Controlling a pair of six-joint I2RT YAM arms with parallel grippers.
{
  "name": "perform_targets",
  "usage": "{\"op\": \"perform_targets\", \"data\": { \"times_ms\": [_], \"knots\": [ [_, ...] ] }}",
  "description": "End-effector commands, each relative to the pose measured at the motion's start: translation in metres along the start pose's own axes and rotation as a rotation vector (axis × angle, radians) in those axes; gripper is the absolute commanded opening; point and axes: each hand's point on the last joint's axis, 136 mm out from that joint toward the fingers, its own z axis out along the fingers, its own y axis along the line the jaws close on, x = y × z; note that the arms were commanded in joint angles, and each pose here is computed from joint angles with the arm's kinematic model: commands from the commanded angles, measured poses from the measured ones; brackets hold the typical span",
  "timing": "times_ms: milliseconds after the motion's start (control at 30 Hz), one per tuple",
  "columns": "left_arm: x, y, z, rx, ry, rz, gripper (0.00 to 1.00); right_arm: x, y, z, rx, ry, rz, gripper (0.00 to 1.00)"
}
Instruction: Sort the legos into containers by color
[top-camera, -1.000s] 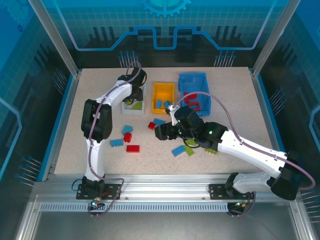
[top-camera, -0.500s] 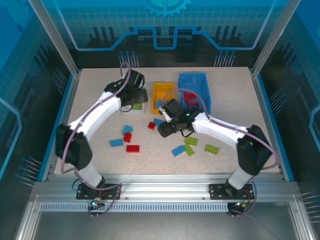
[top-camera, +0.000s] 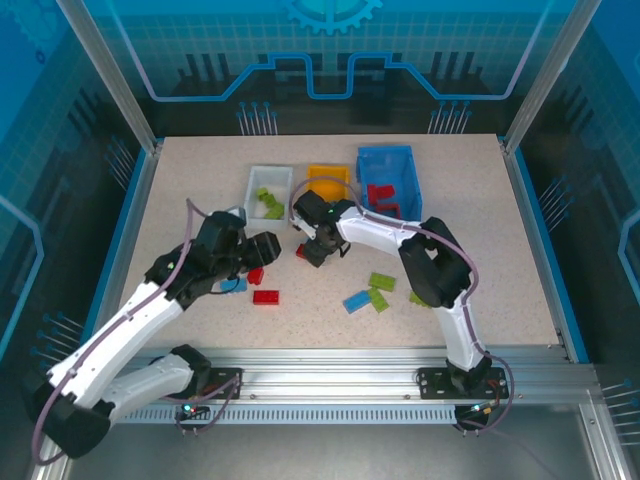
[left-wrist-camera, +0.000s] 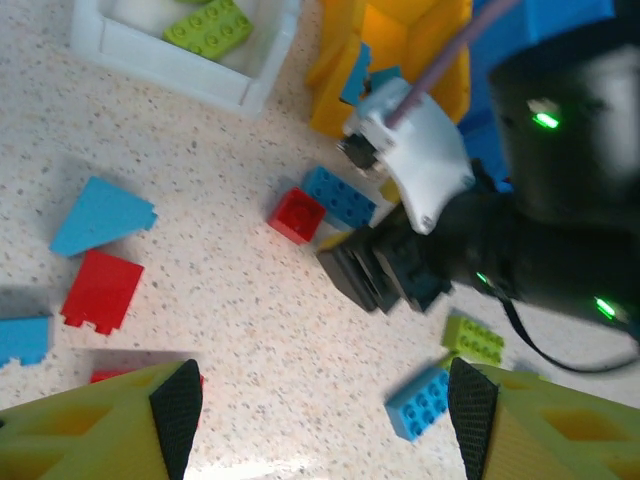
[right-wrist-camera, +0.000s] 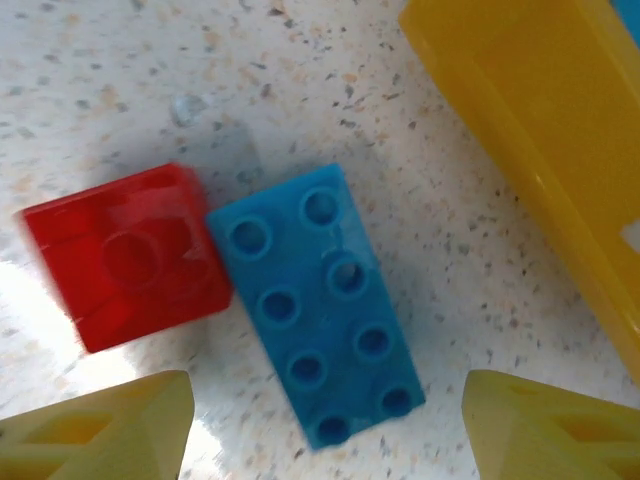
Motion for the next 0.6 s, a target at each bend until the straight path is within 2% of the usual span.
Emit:
{"op": "perform_targets", "data": {
  "times_ms": [0, 133, 367, 467, 567],
  "knots": [
    [0.014, -0.003, -0.013, 0.066, 0.013, -0.041, 0.7, -0.002, -0.012, 0.006, 0.041, 0.037, -0.047, 0.73],
    [0.02, -0.001, -0.023, 0.091, 0.012, -0.048, 0.7, -0.004, -0.012, 0.014, 0.011, 0.041, -0.051, 0.68],
    [0.019, -0.003, -0.024, 0.101, 0.006, -0.039, 0.7, -0.005, 0.001, 0.015, -0.062, 0.033, -0.059, 0.39],
    [0.017, -0.005, -0.023, 0.101, -0.002, -0.04, 0.7, -0.006, 0.001, -0.004, -0.05, -0.001, -0.049, 0.28],
    [0.014, -0.012, -0.019, 0.121, -0.005, -0.038, 0.7, -0.009, -0.01, -0.042, -0.014, -0.082, 0.016, 0.27]
  ]
}}
